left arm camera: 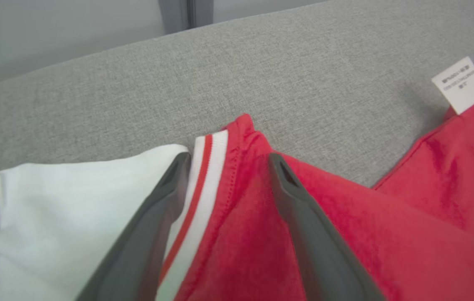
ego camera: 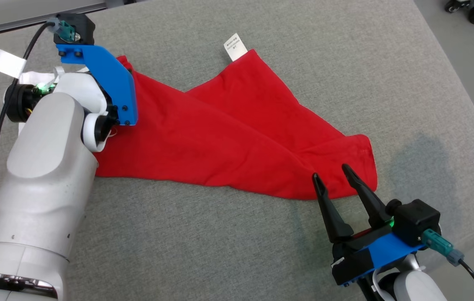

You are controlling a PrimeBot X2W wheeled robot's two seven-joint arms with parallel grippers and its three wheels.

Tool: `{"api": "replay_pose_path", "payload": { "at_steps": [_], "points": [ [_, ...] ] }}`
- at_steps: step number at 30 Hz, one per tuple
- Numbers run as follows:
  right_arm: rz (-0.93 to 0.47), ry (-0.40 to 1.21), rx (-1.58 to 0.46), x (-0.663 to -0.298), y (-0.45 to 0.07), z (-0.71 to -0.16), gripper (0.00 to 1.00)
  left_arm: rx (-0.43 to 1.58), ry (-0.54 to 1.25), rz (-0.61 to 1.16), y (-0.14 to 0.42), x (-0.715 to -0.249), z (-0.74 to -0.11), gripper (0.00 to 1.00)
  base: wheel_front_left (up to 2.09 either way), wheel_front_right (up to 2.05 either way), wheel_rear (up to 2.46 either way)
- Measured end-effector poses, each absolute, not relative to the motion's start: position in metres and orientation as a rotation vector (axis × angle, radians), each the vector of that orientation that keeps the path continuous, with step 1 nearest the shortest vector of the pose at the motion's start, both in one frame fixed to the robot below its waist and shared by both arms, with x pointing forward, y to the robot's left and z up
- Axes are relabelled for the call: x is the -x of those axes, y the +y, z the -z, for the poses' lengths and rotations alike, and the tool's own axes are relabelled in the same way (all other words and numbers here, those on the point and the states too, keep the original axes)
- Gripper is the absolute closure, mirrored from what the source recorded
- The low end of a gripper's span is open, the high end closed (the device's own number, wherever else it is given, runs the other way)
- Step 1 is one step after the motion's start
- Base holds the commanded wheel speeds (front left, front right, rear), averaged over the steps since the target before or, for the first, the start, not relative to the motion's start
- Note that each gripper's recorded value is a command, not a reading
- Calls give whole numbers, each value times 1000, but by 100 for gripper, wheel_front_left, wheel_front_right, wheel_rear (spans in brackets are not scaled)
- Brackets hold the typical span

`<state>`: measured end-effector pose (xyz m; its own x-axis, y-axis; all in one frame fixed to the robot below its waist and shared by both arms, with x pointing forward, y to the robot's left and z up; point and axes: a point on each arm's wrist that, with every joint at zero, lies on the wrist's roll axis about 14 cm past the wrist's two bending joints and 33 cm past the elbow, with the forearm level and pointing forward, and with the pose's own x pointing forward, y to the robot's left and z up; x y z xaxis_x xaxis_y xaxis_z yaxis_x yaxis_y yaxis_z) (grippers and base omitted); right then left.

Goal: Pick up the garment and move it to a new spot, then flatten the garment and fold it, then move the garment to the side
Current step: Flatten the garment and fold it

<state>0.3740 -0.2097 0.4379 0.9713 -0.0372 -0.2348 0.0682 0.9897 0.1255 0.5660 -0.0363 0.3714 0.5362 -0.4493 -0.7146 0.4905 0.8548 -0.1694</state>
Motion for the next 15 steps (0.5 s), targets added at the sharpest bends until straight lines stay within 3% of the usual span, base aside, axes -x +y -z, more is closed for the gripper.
{"api": "replay_pose_path", "payload": {
  "at_steps": [6,7,8,9,15],
  "points": [
    [64,229,-138,-371,-212,-439,0,-59,869,595,-46,-560,-371,0,0,0,0],
    [64,229,-138,-371,-212,-439,0,-59,869,595,-46,-560,-371,53,0,0,0],
    [66,227,-138,-371,-213,-439,0,-62,882,600,-46,-556,-369,66,0,0,0],
    [67,228,-137,-371,-213,-439,0,-64,889,605,-47,-554,-366,98,0,0,0],
    [66,222,-146,-374,-214,-439,0,-51,833,652,-52,-550,-375,100,0,0,0]
  ]
}}
